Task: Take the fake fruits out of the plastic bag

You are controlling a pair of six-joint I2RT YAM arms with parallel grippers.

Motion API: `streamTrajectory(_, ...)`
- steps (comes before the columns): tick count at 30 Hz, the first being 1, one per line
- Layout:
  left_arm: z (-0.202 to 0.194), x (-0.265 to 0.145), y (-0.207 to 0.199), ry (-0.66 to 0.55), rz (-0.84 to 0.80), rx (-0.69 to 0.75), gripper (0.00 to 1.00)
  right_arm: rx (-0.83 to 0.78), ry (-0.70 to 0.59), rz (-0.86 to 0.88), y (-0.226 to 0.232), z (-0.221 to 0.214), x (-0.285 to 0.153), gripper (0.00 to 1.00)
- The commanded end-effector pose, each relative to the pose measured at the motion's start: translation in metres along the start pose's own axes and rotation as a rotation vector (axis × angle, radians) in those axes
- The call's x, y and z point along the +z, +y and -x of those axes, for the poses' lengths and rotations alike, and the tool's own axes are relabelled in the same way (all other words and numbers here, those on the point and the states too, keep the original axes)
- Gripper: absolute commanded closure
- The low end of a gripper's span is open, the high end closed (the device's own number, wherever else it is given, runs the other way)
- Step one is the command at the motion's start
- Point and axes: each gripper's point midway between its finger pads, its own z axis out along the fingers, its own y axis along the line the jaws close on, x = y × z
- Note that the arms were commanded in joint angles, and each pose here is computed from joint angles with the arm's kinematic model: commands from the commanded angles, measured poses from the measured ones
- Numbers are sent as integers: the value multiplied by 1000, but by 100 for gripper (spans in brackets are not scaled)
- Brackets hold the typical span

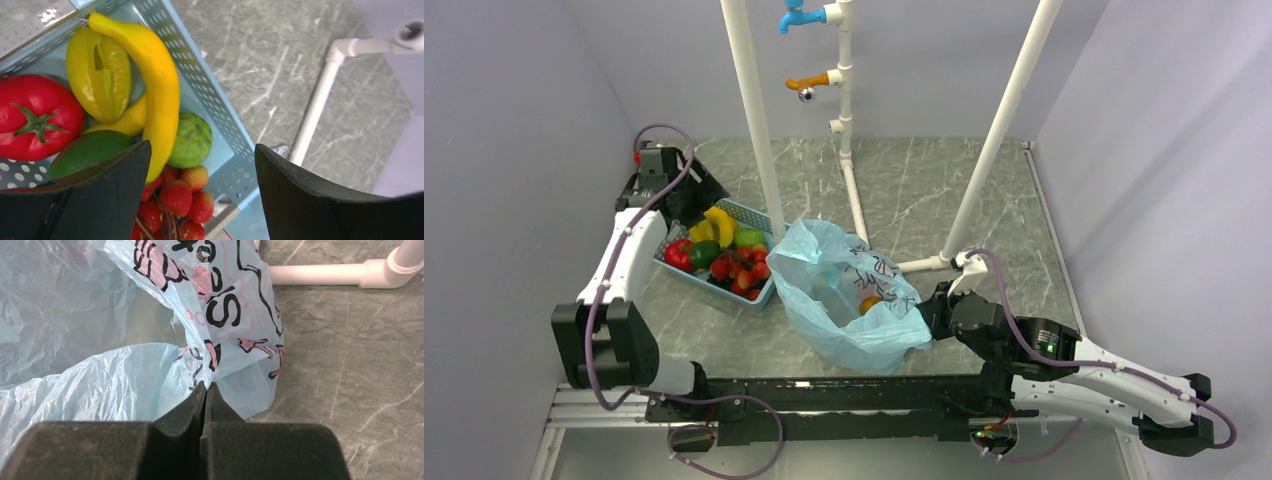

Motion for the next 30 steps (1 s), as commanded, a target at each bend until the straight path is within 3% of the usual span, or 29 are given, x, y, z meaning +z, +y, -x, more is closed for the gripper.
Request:
streamTrajectory(1,3,-49,-24,-50,-157,58,20,20,-60,40,13,22,-6,100)
streamTrajectory(7,-66,-104,-48,71,-524,98,26,14,-65,43,14,24,-4,100)
streamTrajectory(10,-96,-134,-42,59,-628,119,26,-3,-63,34,13,24,-4,100)
streamTrajectory(16,-142,-172,-8,0,-677,122,24,-33,-68,19,13,27,-3,100)
streamTrajectory(20,-181,-164,5,101,-757,81,25,-43,-70,29,17,30,-2,100)
streamTrajectory(22,-197,-157,9,150,-763,66,31,-43,-66,27,19,30,-1,100)
streamTrajectory(25,-213,-161,-5,192,-809,119,32,-40,-55,29,21,27,2,100)
streamTrajectory(28,-233,-172,-26,265,-759,258,34,-36,-45,36,24,26,3,100)
streamTrajectory(30,-232,-182,-47,194,-752,310,35,-32,-41,32,24,26,4,100)
